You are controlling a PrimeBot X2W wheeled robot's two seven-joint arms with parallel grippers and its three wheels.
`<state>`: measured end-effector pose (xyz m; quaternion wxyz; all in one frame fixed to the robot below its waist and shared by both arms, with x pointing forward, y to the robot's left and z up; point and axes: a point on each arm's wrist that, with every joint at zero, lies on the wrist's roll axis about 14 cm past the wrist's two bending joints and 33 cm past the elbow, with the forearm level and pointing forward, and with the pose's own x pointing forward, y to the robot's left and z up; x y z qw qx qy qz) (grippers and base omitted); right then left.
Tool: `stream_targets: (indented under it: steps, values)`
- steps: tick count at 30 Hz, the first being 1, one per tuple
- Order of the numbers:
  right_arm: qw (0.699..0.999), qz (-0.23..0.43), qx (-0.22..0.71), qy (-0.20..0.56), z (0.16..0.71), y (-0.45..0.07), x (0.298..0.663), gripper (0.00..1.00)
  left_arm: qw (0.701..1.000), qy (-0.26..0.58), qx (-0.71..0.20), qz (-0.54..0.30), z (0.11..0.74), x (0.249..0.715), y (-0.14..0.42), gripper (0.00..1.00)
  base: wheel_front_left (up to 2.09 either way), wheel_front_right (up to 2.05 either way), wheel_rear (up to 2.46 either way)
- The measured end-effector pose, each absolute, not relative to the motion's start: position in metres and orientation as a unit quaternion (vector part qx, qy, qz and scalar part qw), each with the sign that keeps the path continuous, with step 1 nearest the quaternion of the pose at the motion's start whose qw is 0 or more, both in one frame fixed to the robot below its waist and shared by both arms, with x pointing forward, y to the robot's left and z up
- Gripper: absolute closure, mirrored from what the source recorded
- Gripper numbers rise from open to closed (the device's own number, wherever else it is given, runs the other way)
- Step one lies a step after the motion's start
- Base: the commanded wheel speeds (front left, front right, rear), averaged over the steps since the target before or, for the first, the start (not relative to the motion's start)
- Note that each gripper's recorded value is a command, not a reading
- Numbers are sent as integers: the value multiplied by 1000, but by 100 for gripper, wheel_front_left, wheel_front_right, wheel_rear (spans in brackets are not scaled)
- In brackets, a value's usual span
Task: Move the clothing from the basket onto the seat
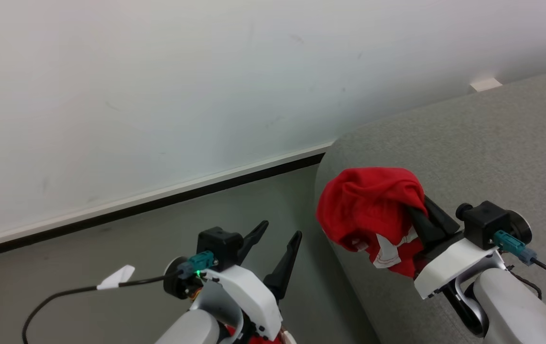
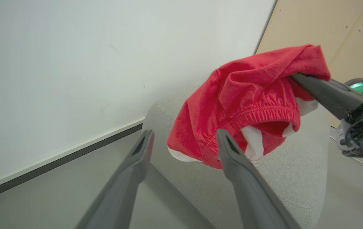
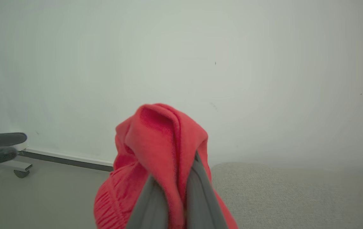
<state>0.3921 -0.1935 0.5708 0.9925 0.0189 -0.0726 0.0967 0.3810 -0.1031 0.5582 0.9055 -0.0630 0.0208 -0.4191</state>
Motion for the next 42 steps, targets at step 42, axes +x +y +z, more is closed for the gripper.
stream_targets:
  steps: [42]
  values:
    - [973, -223, -51, -41, 535, -429, 554, 100, 872, 61, -109, -474, 456, 491, -119, 0, 0, 0, 0]
